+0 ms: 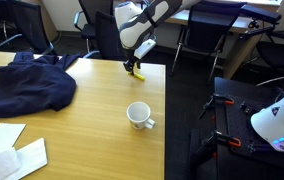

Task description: Put the marker into the white cup

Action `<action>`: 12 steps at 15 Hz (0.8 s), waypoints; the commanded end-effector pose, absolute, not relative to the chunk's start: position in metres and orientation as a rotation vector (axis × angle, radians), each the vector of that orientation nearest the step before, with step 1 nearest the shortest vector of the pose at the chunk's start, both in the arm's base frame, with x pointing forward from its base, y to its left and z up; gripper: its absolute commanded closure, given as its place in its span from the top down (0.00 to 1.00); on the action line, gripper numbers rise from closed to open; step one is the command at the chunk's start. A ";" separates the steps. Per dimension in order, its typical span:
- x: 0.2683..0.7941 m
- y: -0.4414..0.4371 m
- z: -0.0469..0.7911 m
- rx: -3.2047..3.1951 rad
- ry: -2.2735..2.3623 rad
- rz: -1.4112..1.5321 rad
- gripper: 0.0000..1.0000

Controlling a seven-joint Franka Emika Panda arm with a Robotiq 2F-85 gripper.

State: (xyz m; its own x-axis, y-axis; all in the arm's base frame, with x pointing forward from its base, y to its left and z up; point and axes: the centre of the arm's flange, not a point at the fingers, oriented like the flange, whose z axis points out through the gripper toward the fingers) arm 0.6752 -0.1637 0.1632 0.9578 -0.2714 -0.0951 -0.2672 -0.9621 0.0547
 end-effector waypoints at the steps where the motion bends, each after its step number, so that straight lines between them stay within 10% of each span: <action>1: 0.695 -0.169 0.155 3.082 -0.415 -0.229 0.59; 8: 0.699 -0.167 0.147 3.099 -0.366 -0.210 0.00; 12: 0.692 -0.155 0.159 3.214 -0.132 -0.167 0.05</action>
